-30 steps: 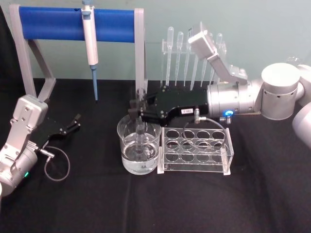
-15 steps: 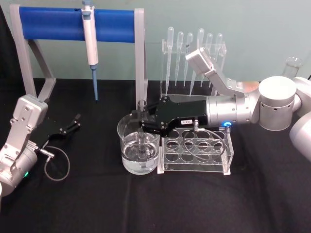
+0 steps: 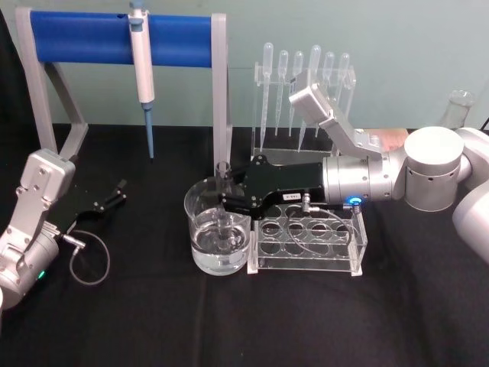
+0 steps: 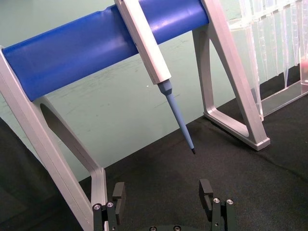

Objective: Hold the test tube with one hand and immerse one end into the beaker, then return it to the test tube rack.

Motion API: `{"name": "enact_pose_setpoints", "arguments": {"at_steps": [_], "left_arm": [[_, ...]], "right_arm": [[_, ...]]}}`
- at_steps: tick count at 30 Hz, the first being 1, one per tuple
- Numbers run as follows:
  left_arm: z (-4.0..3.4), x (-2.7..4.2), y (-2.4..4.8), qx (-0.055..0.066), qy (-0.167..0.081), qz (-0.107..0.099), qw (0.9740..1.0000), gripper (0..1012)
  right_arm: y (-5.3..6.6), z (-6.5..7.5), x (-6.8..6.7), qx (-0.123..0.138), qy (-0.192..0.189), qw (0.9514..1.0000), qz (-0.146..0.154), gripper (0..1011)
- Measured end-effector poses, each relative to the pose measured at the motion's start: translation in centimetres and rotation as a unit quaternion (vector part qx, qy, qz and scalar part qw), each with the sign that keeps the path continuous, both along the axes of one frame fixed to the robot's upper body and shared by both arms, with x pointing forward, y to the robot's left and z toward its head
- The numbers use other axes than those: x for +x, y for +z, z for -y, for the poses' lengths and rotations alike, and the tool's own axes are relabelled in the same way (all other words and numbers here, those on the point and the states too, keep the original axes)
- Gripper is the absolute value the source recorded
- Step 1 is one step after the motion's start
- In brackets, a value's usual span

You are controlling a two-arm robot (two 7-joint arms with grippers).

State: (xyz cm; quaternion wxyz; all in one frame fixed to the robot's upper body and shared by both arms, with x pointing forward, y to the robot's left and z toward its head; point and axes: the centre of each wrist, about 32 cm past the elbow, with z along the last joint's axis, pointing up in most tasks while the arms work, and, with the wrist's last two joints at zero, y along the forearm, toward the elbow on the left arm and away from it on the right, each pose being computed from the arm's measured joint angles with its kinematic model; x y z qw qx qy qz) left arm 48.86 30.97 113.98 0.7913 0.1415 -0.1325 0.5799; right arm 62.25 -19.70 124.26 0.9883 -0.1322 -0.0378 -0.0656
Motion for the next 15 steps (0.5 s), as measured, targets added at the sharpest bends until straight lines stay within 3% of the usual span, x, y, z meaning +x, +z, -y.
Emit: {"name": "enact_pose_setpoints", "arguments": {"at_steps": [15], "left_arm": [[0.0, 0.0, 0.0, 0.0, 0.0, 0.0, 1.0, 1000]], "right_arm": [[-0.03, 0.01, -0.06, -0.002, -0.002, 1.0, 0.002, 238]]}}
